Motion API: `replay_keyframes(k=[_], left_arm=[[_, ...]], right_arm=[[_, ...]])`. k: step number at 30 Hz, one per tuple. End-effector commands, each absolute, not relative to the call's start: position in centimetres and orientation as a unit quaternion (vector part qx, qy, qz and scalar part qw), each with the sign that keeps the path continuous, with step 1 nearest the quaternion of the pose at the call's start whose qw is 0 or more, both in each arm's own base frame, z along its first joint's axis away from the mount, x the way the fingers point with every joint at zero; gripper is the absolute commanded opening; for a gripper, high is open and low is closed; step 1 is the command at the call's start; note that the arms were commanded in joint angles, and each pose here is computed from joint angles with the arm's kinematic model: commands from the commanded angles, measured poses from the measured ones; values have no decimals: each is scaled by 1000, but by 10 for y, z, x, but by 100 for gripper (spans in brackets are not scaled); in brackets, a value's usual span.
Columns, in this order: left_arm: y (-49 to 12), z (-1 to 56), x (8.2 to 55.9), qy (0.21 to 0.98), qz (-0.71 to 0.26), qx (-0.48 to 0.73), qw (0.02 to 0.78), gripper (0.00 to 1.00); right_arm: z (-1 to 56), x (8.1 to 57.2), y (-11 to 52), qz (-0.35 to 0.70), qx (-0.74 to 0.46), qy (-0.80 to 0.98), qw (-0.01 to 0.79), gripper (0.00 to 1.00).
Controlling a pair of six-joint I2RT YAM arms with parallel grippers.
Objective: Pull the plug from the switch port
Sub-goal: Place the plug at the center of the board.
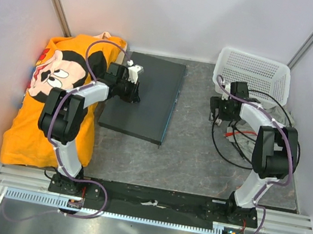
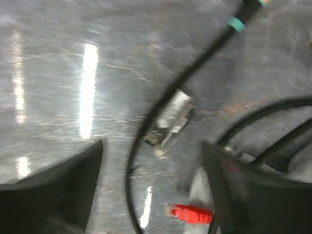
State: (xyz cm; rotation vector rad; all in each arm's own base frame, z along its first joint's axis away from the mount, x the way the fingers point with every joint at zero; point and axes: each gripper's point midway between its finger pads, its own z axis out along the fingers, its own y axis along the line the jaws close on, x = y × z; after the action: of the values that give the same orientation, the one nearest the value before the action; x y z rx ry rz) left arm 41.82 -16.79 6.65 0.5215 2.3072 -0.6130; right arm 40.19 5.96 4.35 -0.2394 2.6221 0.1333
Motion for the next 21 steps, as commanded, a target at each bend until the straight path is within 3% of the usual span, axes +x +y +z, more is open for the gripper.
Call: replay_keyframes(k=[1, 9, 14, 21], left_arm=[[-170, 87, 419, 878, -235, 213, 358, 22], [-166, 92, 424, 879, -219, 240, 348, 22], [-168, 101, 430, 876, -218, 257, 345, 22], [-166, 96, 427, 883, -214, 270, 319, 22]], right_arm=[[116, 424, 100, 128, -121, 924, 339, 98], [129, 417, 169, 283, -201, 858, 380, 98], [124, 431, 208, 313, -275, 826, 380, 98], [96, 442, 240, 415, -235, 822, 311, 83]])
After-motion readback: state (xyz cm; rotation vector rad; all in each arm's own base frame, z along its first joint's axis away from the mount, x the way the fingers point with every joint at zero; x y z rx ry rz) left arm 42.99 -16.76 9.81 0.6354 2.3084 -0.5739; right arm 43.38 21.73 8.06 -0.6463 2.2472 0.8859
